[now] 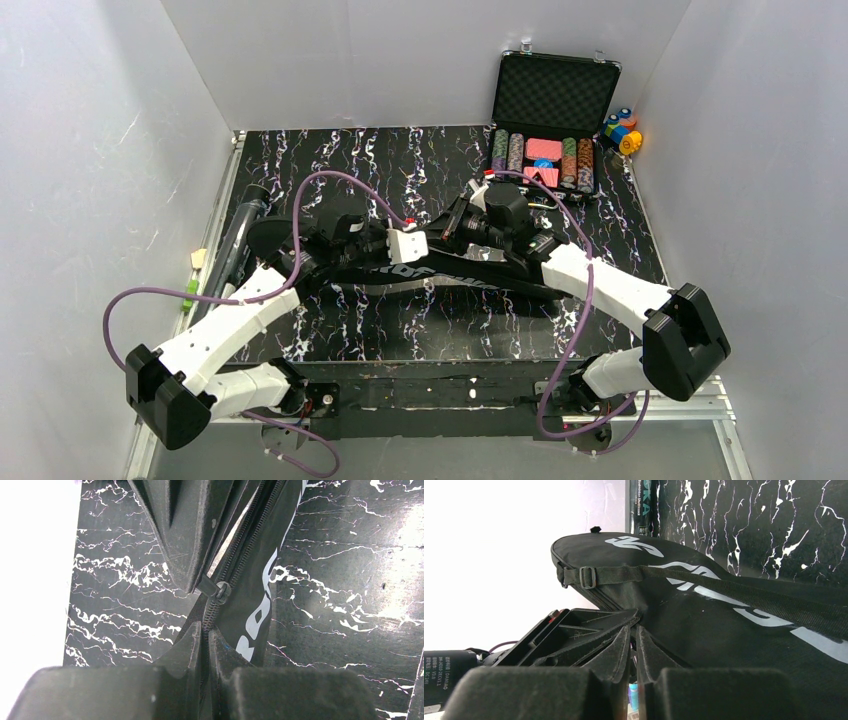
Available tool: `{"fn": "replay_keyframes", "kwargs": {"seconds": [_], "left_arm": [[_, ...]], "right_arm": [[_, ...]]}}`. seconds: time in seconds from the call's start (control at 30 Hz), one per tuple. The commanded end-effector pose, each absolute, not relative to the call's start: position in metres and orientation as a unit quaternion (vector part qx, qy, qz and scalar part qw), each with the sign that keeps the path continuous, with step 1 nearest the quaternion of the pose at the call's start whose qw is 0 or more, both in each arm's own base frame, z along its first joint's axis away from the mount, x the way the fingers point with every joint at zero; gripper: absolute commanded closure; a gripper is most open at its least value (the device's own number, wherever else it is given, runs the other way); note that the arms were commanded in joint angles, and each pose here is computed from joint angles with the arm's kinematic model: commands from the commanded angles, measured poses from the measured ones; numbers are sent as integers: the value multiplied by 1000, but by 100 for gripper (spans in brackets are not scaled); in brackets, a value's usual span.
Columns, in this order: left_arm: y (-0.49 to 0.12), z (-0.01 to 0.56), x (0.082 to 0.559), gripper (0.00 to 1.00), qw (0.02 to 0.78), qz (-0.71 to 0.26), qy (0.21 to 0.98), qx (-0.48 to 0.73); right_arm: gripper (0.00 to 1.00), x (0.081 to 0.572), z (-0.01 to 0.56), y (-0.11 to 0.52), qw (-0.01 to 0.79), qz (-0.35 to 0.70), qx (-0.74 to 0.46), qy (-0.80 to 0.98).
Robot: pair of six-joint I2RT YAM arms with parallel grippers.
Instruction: Pack up the badminton gear
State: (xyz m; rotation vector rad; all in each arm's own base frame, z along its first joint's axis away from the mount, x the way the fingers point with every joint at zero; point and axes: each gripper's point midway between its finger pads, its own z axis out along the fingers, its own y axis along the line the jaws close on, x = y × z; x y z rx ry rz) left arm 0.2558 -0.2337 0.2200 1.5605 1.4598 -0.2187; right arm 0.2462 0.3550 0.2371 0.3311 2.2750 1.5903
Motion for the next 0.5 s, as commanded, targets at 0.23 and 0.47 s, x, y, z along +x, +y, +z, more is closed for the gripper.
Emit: {"fn": "replay_keyframes", "kwargs": {"seconds": [0.23, 0.47], "left_arm": [[-238, 263, 260, 100, 542, -81, 563, 618], [-237, 259, 259, 100, 537, -80, 568, 619]], "right_arm": [[99, 245, 245, 358, 190, 568, 90, 795], [99, 250, 248, 334, 265, 508, 63, 817]]}}
